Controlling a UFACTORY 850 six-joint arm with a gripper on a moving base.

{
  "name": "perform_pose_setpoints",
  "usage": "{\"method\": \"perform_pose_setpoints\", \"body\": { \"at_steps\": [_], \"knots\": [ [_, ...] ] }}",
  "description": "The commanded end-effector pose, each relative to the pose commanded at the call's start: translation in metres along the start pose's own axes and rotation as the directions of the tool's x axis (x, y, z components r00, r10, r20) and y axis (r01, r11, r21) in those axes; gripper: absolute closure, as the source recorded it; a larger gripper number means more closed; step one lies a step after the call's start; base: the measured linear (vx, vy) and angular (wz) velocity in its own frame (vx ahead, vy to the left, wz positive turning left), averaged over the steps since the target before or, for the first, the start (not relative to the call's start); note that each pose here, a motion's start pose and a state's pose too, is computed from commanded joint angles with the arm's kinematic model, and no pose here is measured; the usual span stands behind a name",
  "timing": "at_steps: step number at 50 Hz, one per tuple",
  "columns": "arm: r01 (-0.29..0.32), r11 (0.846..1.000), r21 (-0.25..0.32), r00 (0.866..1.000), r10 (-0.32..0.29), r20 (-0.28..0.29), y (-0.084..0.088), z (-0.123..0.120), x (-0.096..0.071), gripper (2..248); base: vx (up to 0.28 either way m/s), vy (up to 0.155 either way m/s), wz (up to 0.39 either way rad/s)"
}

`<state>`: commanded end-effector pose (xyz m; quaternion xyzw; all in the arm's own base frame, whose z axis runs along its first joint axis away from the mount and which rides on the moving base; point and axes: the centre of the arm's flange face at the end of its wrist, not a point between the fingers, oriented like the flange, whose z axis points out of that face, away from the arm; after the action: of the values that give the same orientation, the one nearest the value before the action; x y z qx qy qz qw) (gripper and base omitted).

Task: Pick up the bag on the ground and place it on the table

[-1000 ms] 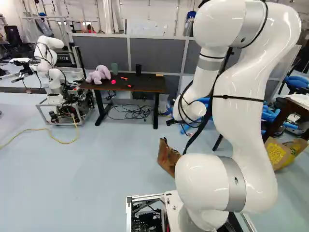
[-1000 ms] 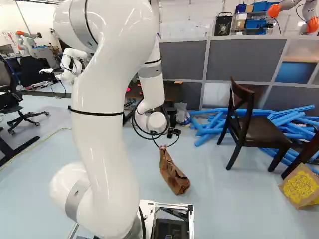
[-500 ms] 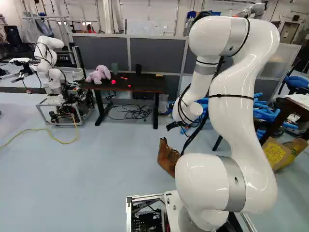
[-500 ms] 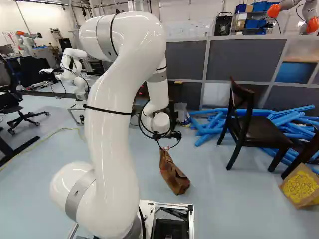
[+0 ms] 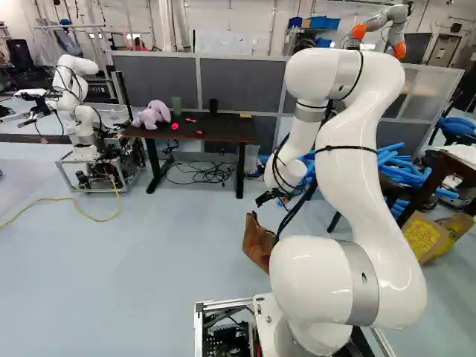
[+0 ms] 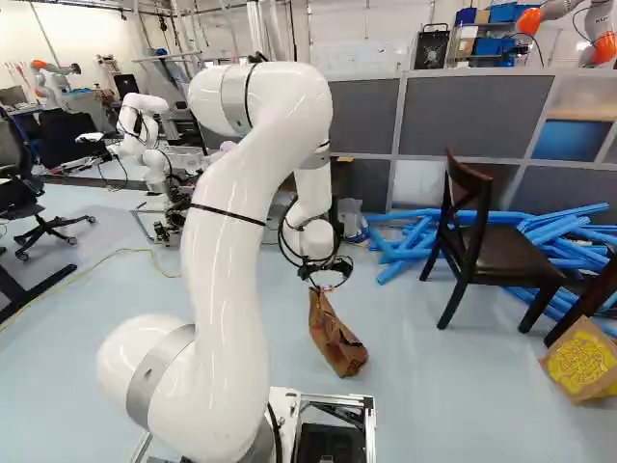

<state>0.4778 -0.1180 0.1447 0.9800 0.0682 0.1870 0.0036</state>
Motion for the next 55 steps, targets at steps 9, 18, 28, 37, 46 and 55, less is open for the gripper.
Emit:
{"method": "perform_pose_setpoints", "body": {
  "at_steps": [9, 18, 28, 37, 46, 55],
  "knots": [
    [0.028, 1.0, 0.008, 0.999, -0.028, 0.032, 0.004, 0.018, 0.004, 3, 0.0, 0.0, 0.0],
    [0.062, 0.998, 0.017, 0.996, -0.062, 0.061, 0.006, 0.036, 0.01, 3, 0.0, 0.0, 0.0],
    [0.1, 0.995, 0.026, 0.991, -0.102, 0.092, 0.008, 0.056, 0.016, 3, 0.0, 0.0, 0.0],
    [0.133, 0.991, 0.034, 0.983, -0.136, 0.121, 0.009, 0.073, 0.019, 3, 0.0, 0.0, 0.0],
    [0.191, 0.98, 0.051, 0.968, -0.196, 0.154, 0.009, 0.087, 0.015, 3, 0.0, 0.0, 0.0],
    [0.296, 0.952, 0.08, 0.934, -0.306, 0.183, 0.01, 0.1, 0.01, 3, 0.0, 0.0, 0.0]
  ]
}}
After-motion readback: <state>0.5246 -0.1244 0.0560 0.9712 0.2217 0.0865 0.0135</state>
